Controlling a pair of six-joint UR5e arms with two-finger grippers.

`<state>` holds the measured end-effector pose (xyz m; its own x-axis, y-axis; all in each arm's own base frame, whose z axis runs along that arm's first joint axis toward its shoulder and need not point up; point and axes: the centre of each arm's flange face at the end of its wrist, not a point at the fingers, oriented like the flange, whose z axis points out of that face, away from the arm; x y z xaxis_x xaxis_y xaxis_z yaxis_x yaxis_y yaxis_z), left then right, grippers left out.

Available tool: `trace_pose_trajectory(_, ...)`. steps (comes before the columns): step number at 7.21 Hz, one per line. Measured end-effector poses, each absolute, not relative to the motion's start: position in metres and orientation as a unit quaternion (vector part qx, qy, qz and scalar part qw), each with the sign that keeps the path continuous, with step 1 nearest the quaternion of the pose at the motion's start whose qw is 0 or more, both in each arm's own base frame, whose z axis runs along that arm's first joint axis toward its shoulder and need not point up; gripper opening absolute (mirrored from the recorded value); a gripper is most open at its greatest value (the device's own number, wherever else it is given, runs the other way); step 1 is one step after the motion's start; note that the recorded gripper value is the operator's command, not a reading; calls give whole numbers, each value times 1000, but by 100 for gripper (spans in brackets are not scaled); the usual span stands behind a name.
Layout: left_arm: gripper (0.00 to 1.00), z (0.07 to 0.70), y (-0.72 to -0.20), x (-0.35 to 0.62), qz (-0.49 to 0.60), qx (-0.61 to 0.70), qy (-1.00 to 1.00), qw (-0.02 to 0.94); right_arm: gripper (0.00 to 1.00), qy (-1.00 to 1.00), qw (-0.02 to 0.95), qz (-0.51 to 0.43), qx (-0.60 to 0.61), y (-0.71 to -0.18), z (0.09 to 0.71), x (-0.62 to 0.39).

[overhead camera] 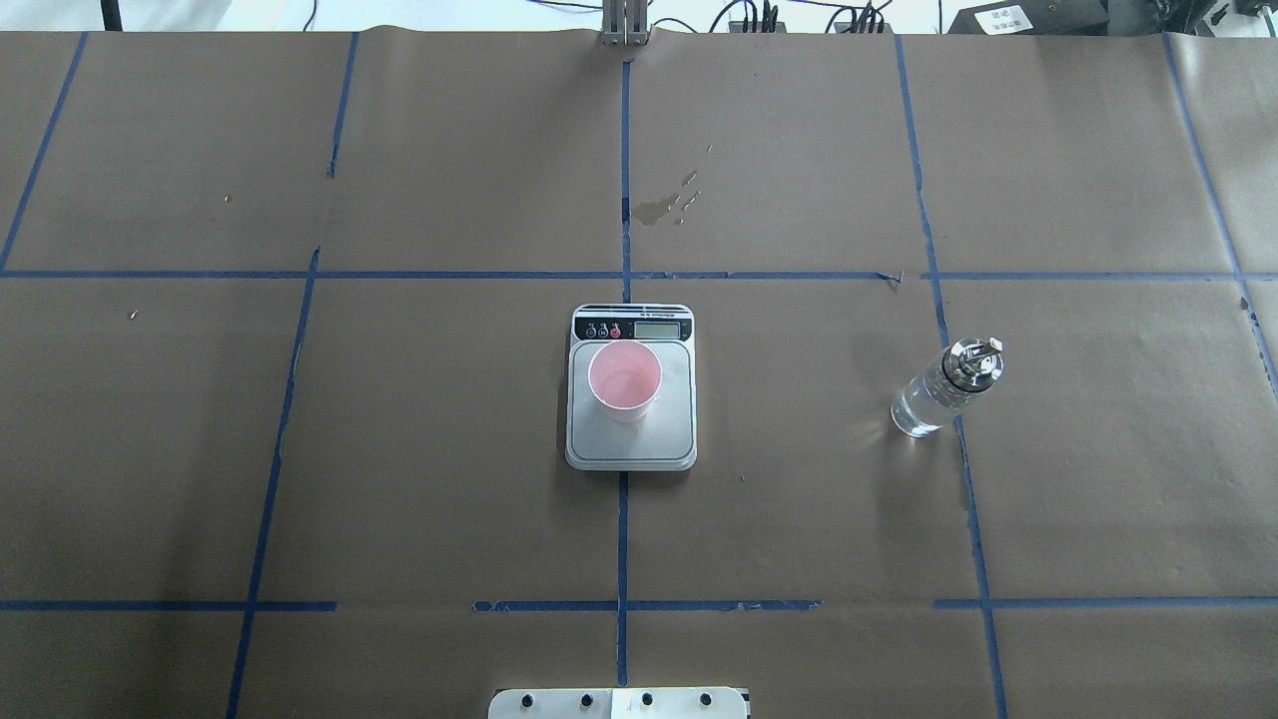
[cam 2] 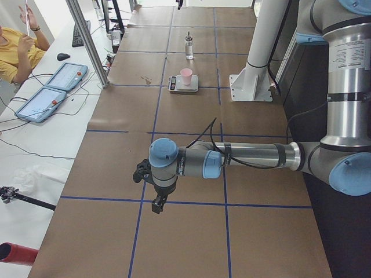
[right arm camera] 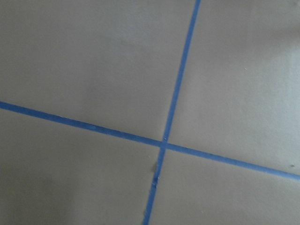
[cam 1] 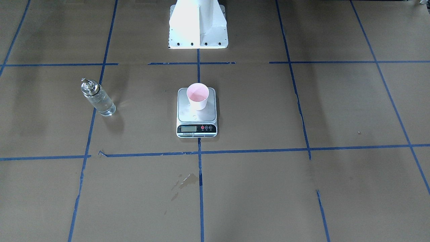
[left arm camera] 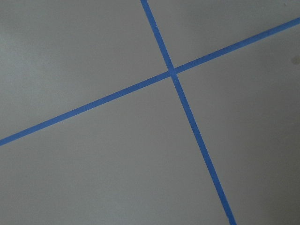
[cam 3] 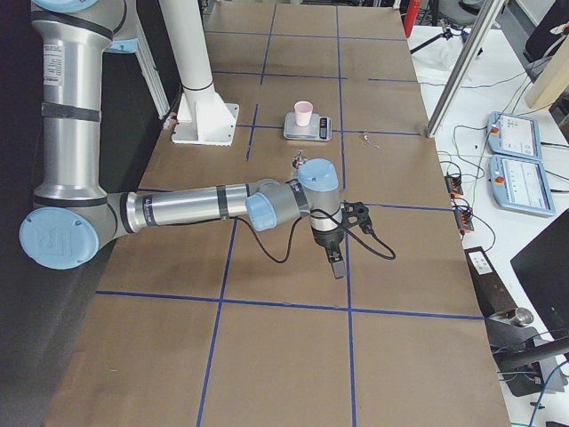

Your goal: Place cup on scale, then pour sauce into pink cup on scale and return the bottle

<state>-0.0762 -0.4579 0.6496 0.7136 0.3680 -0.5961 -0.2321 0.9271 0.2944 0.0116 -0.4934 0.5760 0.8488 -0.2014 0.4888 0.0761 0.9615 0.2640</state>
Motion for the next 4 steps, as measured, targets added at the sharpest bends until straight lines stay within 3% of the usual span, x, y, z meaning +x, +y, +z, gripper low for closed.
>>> trace_pose_trajectory(4, 100, 650, -458, -76, 163, 101, 341, 920, 100, -331, 943, -38, 10, -442, 632, 53)
